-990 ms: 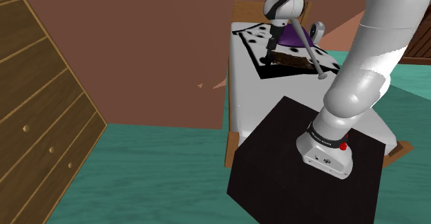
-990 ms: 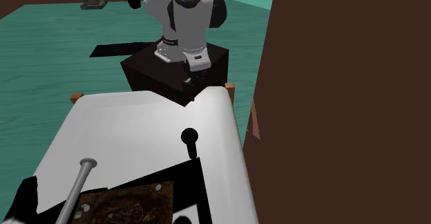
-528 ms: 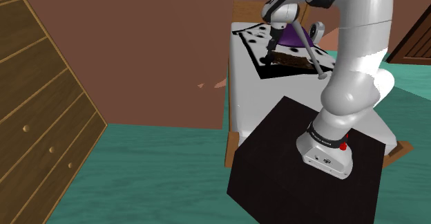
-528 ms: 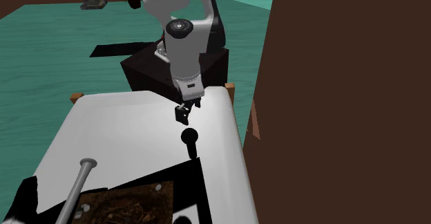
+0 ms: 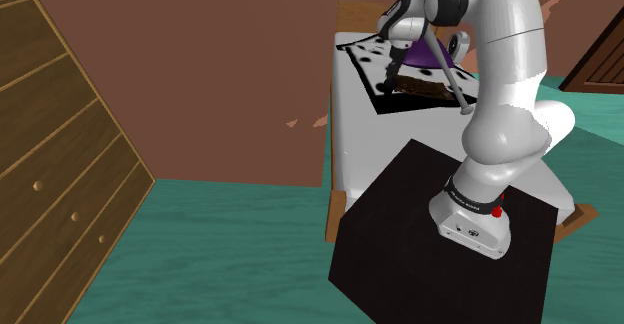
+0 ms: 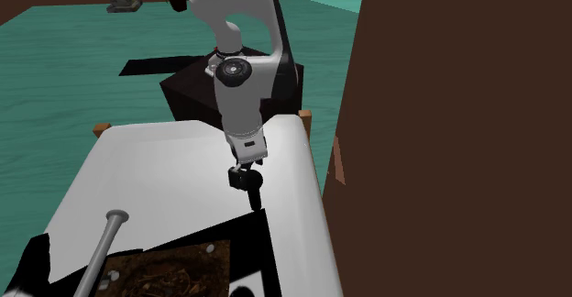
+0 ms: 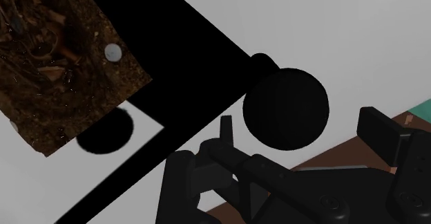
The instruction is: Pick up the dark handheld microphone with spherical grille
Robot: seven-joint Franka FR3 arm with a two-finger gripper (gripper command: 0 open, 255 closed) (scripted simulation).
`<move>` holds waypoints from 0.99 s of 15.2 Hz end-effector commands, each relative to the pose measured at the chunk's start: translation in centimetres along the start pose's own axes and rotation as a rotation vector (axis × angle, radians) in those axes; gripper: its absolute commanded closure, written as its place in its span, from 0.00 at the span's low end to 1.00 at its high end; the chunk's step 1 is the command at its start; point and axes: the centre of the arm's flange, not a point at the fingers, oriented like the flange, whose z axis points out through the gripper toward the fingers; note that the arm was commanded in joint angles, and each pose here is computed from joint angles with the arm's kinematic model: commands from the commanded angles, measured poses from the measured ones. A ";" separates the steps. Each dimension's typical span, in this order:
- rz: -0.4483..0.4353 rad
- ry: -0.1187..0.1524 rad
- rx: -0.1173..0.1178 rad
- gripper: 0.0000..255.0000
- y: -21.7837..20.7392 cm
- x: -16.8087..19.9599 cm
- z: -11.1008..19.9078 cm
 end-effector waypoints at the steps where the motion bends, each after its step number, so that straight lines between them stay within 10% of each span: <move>1: 0.000 0.000 0.000 0.00 0.1 0.1 1.0; 5: 0.000 0.000 0.000 0.00 0.1 0.1 2.4; 6: 0.000 0.000 0.000 1.00 0.1 0.1 2.4; 15: 0.000 0.000 0.000 1.00 0.1 0.1 2.4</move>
